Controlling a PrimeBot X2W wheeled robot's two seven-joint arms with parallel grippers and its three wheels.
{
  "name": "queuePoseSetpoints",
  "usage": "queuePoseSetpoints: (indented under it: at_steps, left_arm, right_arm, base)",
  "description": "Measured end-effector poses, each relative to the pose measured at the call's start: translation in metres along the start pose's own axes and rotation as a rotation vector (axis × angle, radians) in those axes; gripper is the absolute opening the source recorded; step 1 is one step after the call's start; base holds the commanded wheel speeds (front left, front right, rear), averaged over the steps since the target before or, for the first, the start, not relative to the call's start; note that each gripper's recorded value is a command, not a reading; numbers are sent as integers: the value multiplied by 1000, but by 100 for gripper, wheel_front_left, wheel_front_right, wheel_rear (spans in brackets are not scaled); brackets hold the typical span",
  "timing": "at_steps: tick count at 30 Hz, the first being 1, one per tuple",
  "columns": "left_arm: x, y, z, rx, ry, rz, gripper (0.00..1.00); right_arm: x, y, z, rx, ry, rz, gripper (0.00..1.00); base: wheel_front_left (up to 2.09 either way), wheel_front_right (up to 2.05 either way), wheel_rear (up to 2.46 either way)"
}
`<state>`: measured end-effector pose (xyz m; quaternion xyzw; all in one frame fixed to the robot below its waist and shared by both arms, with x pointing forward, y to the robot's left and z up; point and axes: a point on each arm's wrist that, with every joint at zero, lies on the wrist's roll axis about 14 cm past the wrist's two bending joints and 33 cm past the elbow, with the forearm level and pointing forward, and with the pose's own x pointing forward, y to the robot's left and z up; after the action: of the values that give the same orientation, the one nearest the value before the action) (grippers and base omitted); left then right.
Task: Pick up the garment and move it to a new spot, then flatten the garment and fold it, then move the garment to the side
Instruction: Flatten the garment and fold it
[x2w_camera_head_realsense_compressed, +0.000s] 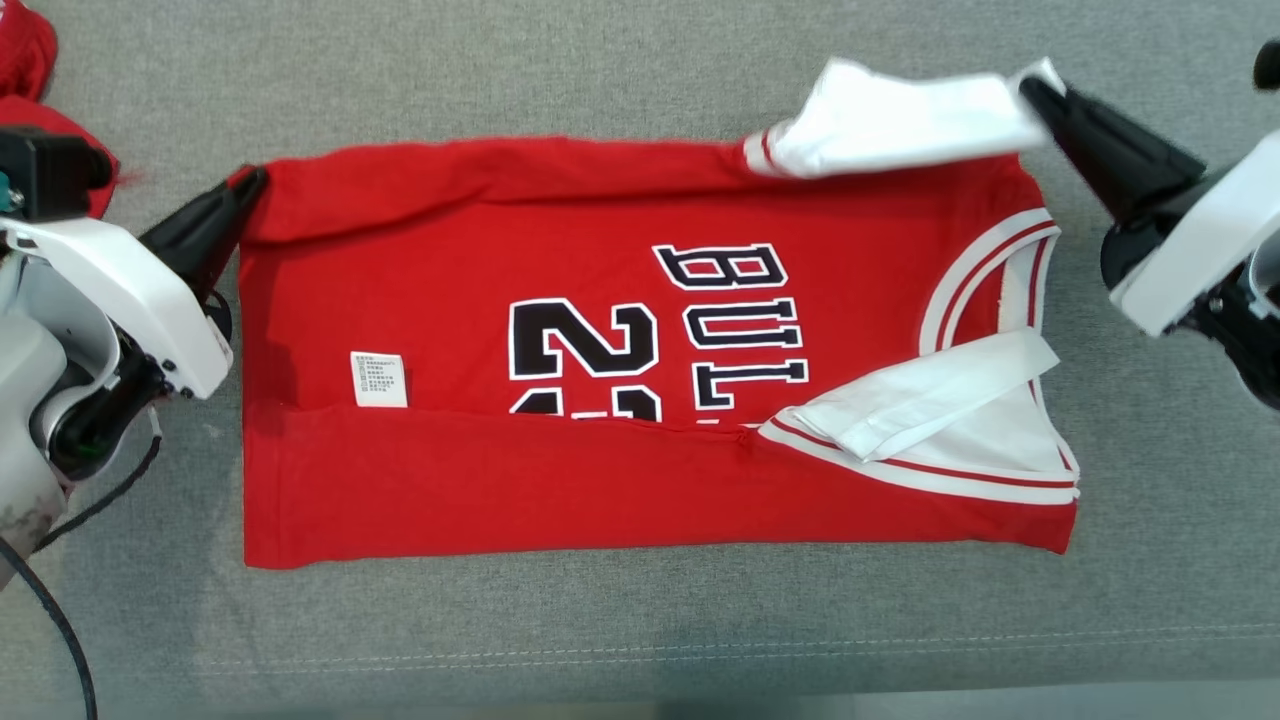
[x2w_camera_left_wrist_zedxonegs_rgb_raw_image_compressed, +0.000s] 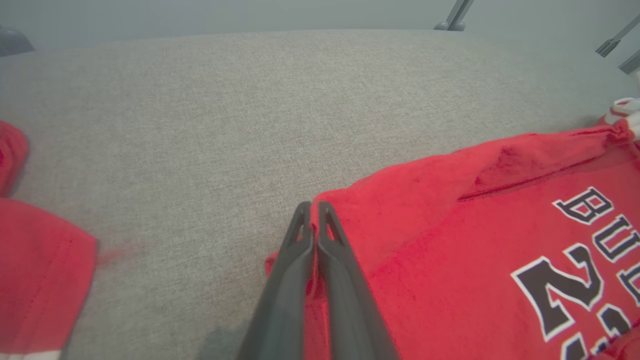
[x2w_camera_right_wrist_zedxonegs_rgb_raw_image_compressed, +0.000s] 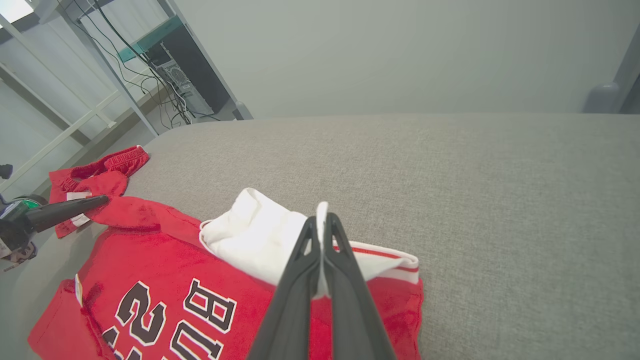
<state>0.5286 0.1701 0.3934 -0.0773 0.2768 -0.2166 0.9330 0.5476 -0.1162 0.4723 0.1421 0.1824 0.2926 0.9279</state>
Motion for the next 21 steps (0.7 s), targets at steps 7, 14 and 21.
queuePoseSetpoints:
  at_steps: [7,14,21]
  left_arm:
    - [-17,-11,-14,10,62,-29,0]
    - [-39,-25,-28,24,123,-65,0]
    - [-52,-35,-47,27,190,-92,0]
  right_arm:
    - [-28,14,-22,59,81,16,0]
    - [-53,26,-34,109,123,22,0]
    - [-69,30,-55,146,183,13,0]
  base:
    - [0,0,0]
    - [0,0,0]
    - [0,0,0]
